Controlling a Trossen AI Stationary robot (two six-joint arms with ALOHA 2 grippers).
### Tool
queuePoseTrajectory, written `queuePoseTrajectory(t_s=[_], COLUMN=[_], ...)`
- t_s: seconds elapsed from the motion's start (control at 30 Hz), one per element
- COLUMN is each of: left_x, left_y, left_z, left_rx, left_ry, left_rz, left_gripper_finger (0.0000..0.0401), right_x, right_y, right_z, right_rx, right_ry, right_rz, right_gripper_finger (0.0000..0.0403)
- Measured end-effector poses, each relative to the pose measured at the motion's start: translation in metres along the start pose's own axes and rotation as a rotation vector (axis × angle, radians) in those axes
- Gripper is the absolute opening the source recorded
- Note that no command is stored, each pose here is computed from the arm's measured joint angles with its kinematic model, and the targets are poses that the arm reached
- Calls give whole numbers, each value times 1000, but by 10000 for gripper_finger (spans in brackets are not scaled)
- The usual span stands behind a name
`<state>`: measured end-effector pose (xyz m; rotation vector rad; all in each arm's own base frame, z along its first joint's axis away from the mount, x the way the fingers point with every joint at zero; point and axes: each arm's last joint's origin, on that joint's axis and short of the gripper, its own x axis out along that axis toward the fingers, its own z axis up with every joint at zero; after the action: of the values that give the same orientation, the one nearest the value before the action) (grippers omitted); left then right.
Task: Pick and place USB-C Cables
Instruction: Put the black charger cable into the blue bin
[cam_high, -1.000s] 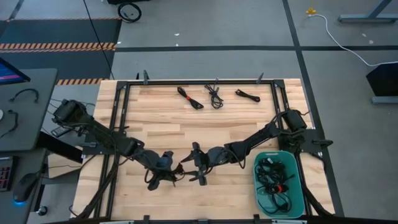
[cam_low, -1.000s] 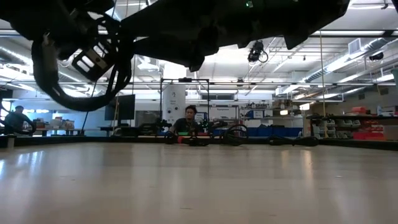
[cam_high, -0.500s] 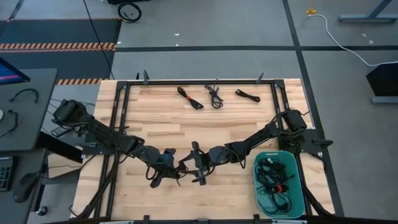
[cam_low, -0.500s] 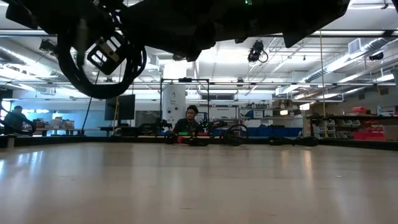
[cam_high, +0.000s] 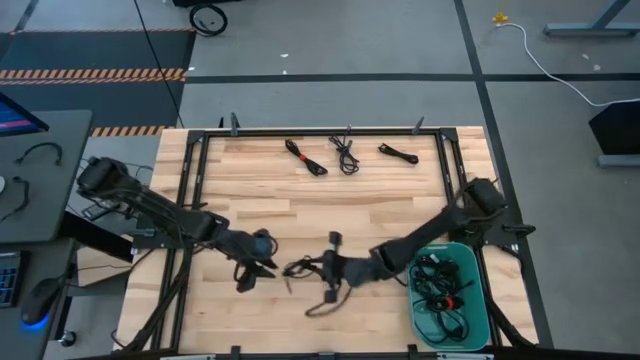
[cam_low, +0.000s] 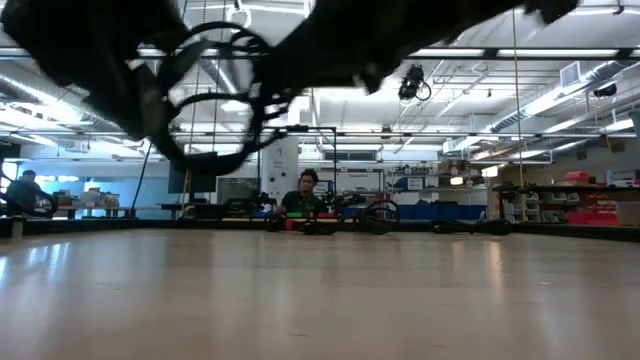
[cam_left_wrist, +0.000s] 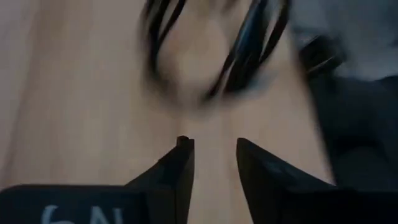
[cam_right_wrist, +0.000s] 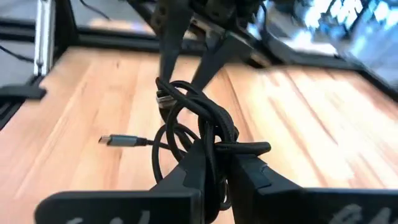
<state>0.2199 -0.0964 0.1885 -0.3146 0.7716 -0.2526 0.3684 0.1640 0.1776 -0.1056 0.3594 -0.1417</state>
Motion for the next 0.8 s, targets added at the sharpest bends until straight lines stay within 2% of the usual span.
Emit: queuePoseTrajectory(t_s=[0.1,0.23,0.37,0.47,0.6,0.73,0.8], left_x=[-5,-6,-4,-5,-5,-5,-5], left_y=[5,6,1,-1,-5,-9,-11], left_z=[-12,-20,-22,-22,-22,-24,-25], left_rx=[-41,-29,9,22,39,32,39], left_ry=[65,48,-8,-49,-87,-94,-93], left_rz=[158,343,418,453,474,464,458], left_gripper_finger=[139,141,136,132,131,130,130], right_x=[-38,-105,-170,-207,-233,-243,-245], right_y=[13,21,13,1,-7,-14,-16], right_z=[8,33,59,68,58,36,22], right_rx=[50,179,359,490,553,629,631], right_ry=[82,203,466,699,971,1224,1349], right_rz=[-12,18,47,33,-3,-78,-93], right_gripper_finger=[40,40,40,40,40,40,40])
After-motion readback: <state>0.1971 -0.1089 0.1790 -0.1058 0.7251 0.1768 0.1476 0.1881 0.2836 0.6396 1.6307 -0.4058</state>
